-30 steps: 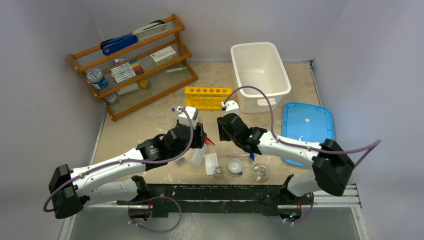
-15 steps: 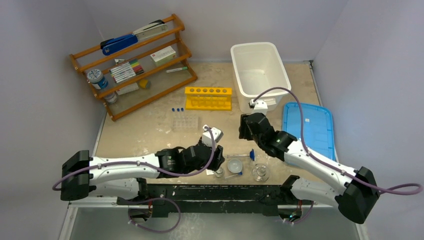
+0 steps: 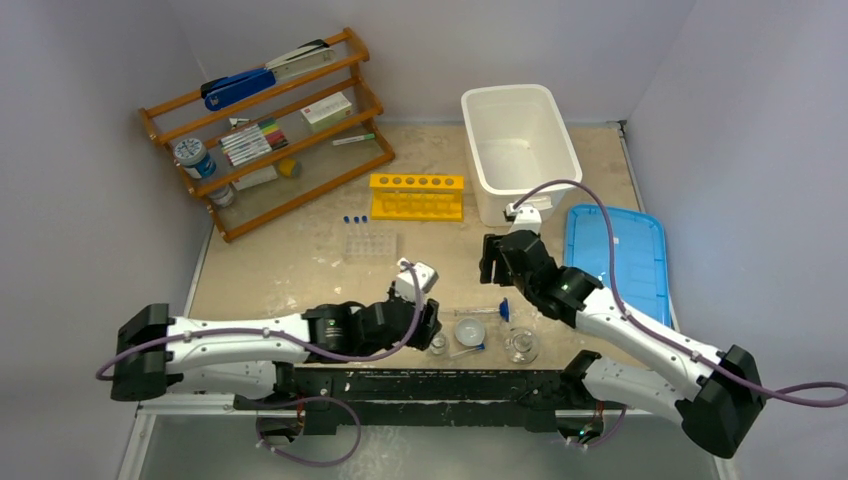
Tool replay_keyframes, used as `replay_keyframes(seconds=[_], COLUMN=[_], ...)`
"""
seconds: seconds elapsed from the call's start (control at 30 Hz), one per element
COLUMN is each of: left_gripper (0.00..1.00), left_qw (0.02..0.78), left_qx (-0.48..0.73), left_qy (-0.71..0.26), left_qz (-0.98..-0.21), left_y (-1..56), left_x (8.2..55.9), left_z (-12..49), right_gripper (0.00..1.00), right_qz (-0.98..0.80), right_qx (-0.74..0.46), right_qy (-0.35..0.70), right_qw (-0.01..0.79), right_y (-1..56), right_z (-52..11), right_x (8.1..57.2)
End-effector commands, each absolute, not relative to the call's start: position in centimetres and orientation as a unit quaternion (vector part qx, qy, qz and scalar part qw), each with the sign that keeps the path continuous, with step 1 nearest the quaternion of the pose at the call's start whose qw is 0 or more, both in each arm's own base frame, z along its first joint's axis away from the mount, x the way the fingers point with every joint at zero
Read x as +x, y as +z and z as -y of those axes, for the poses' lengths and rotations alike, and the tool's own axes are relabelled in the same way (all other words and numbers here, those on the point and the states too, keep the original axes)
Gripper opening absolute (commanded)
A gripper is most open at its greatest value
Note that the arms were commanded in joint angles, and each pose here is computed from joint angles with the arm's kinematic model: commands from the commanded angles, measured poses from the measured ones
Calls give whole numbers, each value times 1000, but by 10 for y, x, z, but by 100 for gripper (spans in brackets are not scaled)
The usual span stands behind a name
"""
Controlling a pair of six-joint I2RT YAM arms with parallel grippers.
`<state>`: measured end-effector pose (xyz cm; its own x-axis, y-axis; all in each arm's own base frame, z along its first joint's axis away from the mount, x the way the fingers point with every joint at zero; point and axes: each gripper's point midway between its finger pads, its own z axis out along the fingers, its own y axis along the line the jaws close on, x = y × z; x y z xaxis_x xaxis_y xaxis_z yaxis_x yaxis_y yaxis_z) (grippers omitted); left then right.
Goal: Organize the chemistry lab equipment
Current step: Pick up the collection bottle at the center of the board.
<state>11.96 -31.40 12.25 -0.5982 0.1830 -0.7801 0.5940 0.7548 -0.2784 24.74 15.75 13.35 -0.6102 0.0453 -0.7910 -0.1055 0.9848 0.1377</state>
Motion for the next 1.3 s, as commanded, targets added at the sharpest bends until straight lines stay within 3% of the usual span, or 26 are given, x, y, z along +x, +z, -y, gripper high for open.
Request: replay_keyframes(seconds=[0.0,0.27,0.43,0.83,1.07,1.27], left_gripper=[54,68,70,70,70,70], left_qw=[491,537,540,539,536,536], left_qx=[116,25,20,19,26,28], left_qy=[-269,-208,-208,-203,-201,-200], left_qz=[-821,-817,-815,-817,-820,-820], left_y=[192,240,243,233,231,230], left_x=[154,217,221,218,219,219], left_z=[279,221,221,215,218,218], right_gripper=[70,85,88,70,66,53], right_qz=[-881,-902,-924,-923,-928,-930], right_qx=[-49,-109,-131,-143,-143,-126], right_qy=[147,183,105,123,100,104], right_qw=[447,375,343,336,328,330], right_y=[147,133,105,102,90,92], right_z=[-191,-278,-284,-297,-297,-289], right_x=[237,148,119,112,112,111])
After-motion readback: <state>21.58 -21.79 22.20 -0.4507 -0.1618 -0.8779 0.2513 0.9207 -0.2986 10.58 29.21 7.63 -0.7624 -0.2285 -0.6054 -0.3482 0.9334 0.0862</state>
